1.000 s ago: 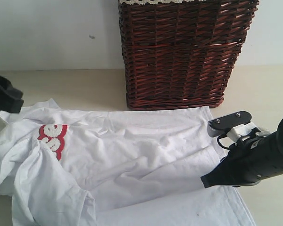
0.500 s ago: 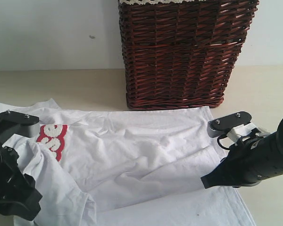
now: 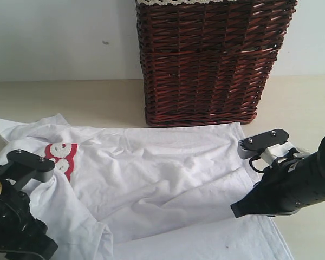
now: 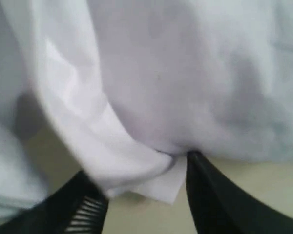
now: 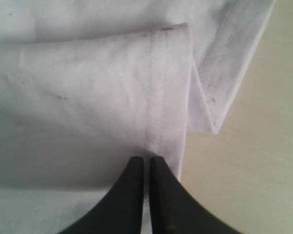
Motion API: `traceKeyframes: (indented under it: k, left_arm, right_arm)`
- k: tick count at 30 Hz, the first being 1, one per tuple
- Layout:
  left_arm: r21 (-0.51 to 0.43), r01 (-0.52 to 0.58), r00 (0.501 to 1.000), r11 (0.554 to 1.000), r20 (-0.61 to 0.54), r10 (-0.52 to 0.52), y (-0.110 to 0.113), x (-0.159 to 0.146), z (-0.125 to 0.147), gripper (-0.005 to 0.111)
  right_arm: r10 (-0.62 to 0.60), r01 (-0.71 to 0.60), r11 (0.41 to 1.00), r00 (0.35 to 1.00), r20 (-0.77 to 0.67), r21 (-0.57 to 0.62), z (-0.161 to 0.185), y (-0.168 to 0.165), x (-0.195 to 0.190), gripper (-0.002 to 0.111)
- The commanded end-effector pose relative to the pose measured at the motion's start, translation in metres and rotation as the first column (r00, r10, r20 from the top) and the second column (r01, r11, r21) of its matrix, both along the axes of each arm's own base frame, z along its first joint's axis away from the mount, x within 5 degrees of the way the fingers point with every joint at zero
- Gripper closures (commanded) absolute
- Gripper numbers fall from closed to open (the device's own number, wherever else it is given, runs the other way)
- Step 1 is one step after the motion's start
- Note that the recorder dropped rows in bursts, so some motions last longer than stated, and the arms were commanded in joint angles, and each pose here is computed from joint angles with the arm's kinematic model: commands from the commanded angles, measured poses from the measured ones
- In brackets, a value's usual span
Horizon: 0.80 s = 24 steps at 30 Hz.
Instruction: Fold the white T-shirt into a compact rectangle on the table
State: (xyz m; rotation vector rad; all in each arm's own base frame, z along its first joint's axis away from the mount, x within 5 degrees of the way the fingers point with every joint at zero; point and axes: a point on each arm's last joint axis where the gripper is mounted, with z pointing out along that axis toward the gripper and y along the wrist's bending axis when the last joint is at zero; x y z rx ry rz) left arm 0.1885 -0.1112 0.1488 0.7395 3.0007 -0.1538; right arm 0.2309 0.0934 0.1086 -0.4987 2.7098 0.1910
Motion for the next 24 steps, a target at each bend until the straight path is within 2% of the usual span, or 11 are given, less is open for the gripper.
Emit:
traceKeyframes:
  k: [1, 3, 5, 6, 9, 14, 17, 21, 24]
  left_arm:
    - [0.009, -0.009, 0.999, 1.000, -0.034, 0.009, -0.005, 0.005, -0.016, 0.058]
    - [0.030, -0.001, 0.995, 1.000, -0.097, 0.004, -0.005, 0.003, -0.013, 0.063]
    - [0.055, 0.015, 0.986, 0.998, -0.168, -0.006, -0.003, -0.002, -0.007, 0.076]
    - [0.067, 0.023, 0.979, 0.998, -0.203, -0.009, -0.001, -0.007, -0.003, 0.086]
    - [0.053, 0.034, 0.974, 0.998, -0.227, -0.021, 0.001, -0.014, 0.003, 0.106]
    - [-0.071, 0.088, 0.964, 0.994, -0.247, -0.103, -0.005, -0.024, 0.019, 0.107]
    - [-0.102, 0.099, 0.971, 0.990, -0.207, -0.119, -0.006, -0.025, 0.025, 0.107]
    - [-0.006, 0.058, 0.988, 0.998, -0.145, -0.058, 0.002, -0.017, 0.022, 0.104]
    - [0.073, 0.002, 0.997, 0.997, -0.073, 0.004, 0.008, -0.010, 0.020, 0.086]
  right_arm:
    - [-0.001, 0.001, 1.000, 1.000, 0.008, 0.000, 0.002, -0.002, 0.000, 0.101]
    - [-0.004, 0.004, 1.000, 1.000, 0.008, 0.001, 0.002, -0.002, 0.000, 0.101]
    - [-0.004, 0.004, 1.000, 1.000, 0.008, 0.001, 0.002, -0.002, 0.000, 0.101]
    - [-0.004, 0.004, 1.000, 1.000, 0.008, 0.001, 0.002, -0.002, 0.000, 0.101]
    - [-0.004, 0.004, 1.000, 1.000, 0.008, 0.001, 0.002, -0.002, 0.000, 0.101]
    - [-0.004, 0.004, 1.000, 1.000, 0.008, 0.001, 0.002, -0.002, 0.000, 0.101]
    - [-0.004, 0.004, 1.000, 1.000, 0.008, 0.001, 0.002, -0.002, 0.000, 0.101]
    - [-0.004, 0.004, 1.000, 1.000, 0.006, 0.001, 0.002, -0.002, 0.000, 0.101]
    - [-0.003, 0.003, 1.000, 1.000, 0.002, 0.002, 0.002, -0.002, -0.001, 0.101]
